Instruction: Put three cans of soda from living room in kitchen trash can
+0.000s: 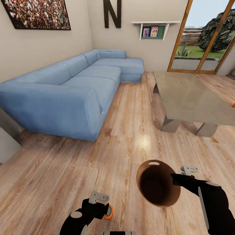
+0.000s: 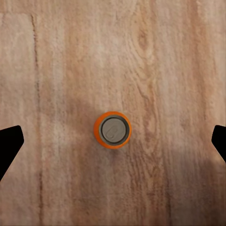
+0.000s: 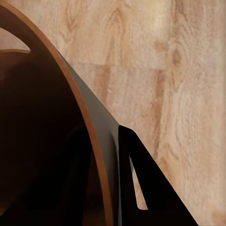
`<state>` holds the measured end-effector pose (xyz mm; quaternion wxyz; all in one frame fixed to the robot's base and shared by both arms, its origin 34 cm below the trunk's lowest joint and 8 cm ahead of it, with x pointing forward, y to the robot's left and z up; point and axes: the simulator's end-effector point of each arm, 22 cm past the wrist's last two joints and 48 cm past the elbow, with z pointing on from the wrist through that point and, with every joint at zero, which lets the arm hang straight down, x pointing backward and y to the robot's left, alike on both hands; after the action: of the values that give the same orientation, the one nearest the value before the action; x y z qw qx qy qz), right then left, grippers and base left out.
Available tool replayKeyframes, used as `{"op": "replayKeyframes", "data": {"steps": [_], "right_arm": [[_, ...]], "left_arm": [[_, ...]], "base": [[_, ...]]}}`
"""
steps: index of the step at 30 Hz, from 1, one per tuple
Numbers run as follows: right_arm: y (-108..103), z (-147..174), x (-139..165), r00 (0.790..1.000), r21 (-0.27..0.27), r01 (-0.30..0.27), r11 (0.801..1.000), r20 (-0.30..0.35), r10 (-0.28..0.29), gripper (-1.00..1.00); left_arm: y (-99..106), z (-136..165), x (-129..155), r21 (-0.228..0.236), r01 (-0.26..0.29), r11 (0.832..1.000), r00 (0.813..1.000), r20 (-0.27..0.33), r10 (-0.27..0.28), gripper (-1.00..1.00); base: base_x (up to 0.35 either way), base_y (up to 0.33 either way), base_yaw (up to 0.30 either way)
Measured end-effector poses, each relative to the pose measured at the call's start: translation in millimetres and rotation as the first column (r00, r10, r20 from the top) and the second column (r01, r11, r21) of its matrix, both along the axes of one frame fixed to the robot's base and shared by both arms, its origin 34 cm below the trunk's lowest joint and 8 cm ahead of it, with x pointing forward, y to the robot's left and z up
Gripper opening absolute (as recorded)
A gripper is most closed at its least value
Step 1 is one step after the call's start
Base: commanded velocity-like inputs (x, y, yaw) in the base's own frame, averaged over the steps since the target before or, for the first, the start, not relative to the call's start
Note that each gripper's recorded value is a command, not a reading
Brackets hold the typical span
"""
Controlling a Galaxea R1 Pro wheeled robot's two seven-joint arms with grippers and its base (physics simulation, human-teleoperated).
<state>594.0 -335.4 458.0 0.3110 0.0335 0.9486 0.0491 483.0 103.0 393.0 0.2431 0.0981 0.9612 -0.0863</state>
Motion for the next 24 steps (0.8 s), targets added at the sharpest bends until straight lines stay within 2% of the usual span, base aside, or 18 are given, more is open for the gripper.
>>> {"op": "replayKeyframes", "data": {"steps": [10,24], "right_arm": [[1.2,-4.1,-1.7,1.000,0.006,0.002,1.000,-0.012,-0.002,-1.00],[-0.3,-4.8,-2.8,1.000,0.001,0.004,1.000,-0.018,-0.004,-1.00]], "left_arm": [[0.0,-2.6,-1.2,0.000,0.000,1.000,1.000,-0.007,0.000,1.00],[0.1,-2.8,-1.4,0.000,0.000,1.000,1.000,-0.007,0.000,1.00]], "base": [[0.000,0.000,-0.026],[0.000,0.000,-0.258]]}}
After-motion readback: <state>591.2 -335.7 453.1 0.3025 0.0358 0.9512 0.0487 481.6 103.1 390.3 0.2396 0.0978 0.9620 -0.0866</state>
